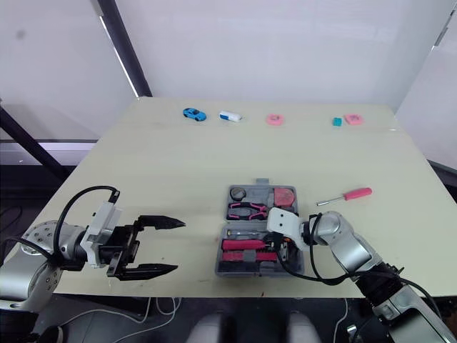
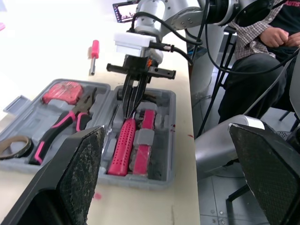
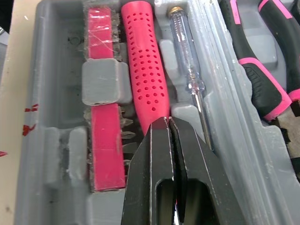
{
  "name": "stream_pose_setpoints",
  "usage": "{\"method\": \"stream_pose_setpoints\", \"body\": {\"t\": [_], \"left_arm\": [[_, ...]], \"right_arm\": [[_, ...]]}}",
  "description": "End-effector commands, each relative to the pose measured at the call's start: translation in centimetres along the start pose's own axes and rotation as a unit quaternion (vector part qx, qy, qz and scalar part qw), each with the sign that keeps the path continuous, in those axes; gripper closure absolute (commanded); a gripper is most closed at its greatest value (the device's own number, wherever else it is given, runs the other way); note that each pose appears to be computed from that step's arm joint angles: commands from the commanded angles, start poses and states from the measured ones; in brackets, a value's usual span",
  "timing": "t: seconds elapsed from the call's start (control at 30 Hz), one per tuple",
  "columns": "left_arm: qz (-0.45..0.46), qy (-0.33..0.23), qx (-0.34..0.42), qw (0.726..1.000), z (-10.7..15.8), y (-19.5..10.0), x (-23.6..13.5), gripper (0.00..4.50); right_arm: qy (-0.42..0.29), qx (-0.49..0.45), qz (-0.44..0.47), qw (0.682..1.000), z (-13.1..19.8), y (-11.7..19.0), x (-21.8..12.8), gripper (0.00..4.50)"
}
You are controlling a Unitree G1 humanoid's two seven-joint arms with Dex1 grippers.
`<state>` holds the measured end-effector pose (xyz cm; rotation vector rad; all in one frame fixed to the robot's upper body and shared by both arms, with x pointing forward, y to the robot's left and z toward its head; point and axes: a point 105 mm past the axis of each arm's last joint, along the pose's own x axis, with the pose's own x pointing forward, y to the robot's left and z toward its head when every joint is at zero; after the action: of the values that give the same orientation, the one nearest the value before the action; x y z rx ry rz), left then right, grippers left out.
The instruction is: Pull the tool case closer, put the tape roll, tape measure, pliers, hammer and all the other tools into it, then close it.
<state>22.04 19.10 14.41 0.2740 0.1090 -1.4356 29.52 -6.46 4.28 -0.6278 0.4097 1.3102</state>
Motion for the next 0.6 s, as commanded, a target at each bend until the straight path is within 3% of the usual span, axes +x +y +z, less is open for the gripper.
{"method": "stream_pose_setpoints", "body": {"t": [0.03, 0.17, 0.33, 0.6], "left_arm": [[0.0, 0.0, 0.018, 1.0, 0.6, 0.1, 0.0, 0.0], [0.002, 0.001, 0.018, 1.0, 0.6, 0.1, -0.1, 0.0], [0.006, -0.001, 0.016, 1.0, 0.5, 0.0, 0.0, 0.0], [0.055, -0.028, -0.004, 0.998, 0.2, 0.5, -0.5, 0.0]], "right_arm": [[0.078, 0.037, 0.027, 0.996, -4.3, 1.7, 1.1, 4.42], [0.096, 0.034, 0.045, 0.994, -5.2, 2.3, 1.1, 4.42], [0.059, 0.014, 0.034, 0.998, -3.9, 1.8, 1.1, 4.42], [-0.14, 0.024, -0.055, 0.988, 1.3, -0.4, -2.4, 4.42]]}}
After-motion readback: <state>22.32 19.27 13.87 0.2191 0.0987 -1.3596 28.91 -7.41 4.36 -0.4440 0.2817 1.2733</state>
